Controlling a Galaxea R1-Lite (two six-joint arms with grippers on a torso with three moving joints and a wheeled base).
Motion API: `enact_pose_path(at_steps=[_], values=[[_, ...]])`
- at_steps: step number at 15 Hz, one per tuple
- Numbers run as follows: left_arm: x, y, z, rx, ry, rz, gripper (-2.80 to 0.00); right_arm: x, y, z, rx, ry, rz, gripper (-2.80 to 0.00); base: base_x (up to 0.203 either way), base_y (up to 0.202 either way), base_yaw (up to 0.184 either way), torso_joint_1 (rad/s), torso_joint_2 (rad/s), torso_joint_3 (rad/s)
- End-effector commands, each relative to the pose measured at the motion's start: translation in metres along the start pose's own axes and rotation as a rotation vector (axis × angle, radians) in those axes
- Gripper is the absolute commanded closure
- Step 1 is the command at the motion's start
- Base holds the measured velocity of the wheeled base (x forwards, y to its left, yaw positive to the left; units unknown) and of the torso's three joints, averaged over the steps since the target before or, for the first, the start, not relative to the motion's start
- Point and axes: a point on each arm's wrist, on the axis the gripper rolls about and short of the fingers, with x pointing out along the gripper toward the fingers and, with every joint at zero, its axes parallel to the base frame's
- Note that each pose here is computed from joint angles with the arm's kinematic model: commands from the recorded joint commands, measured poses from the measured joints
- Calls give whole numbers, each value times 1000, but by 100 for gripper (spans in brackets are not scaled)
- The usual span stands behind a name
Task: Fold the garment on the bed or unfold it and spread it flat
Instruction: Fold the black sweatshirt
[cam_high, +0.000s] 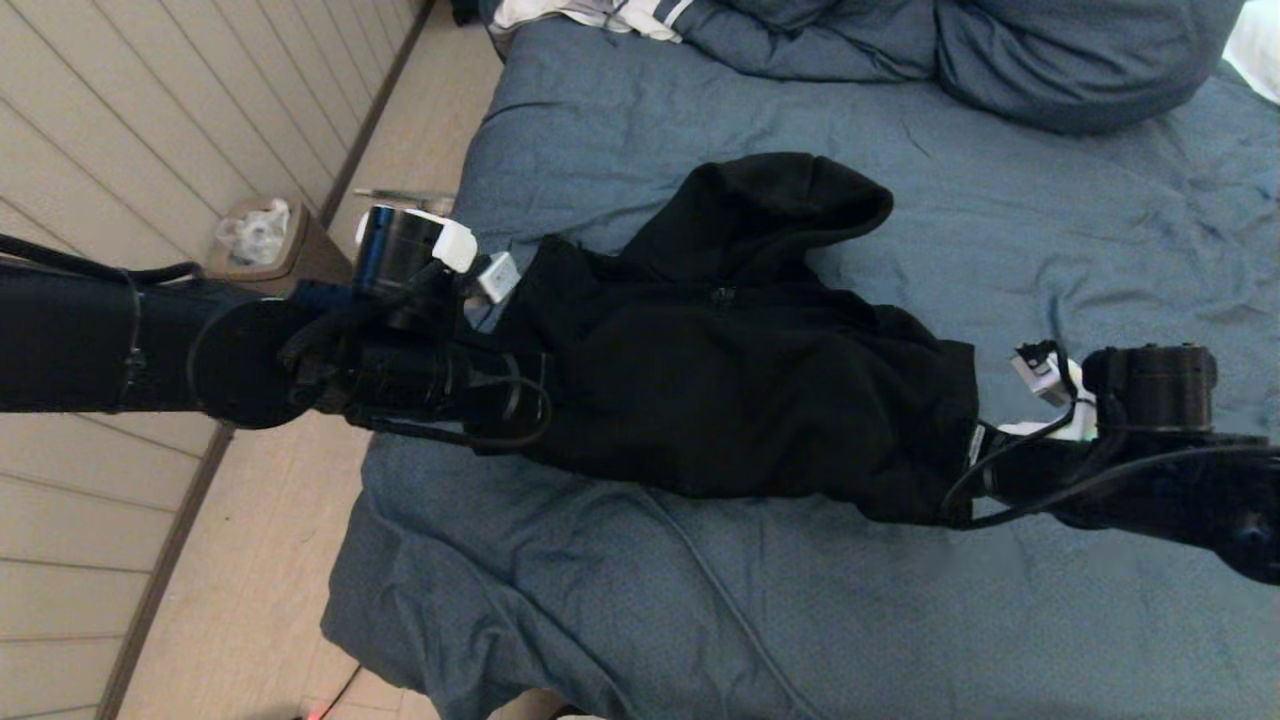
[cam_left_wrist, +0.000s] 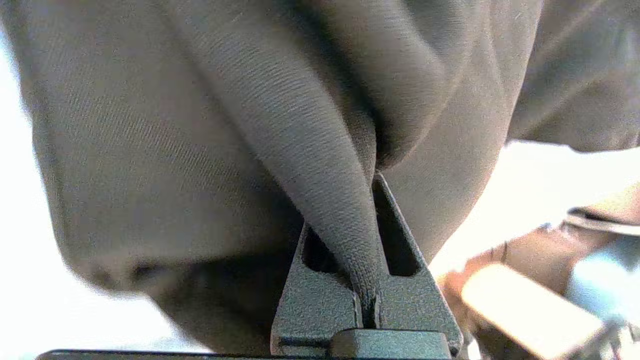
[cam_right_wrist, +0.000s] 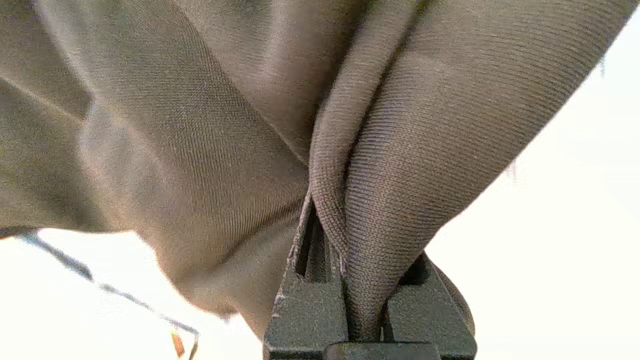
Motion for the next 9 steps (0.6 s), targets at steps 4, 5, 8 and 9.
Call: enact_pose_path(at_steps=[4,5,8,9], values=[[-45,2,-37,-10,63,22,0,-35,-8,-24,-33,13,-44,0,0,0,0,0,0,0],[-50,3,-45,-12,68,21,0,-40,-14,-29,-36,20,-67,0,0,0,0,0,0,0],[-60,7,-63,-14,81,24,0,-50,-26,-45,-51,49,-113,0,0,0,0,0,0,0],[-61,8,-71,-18,103,28,0,-52,-29,-52,-60,67,-119,0,0,0,0,0,0,0]])
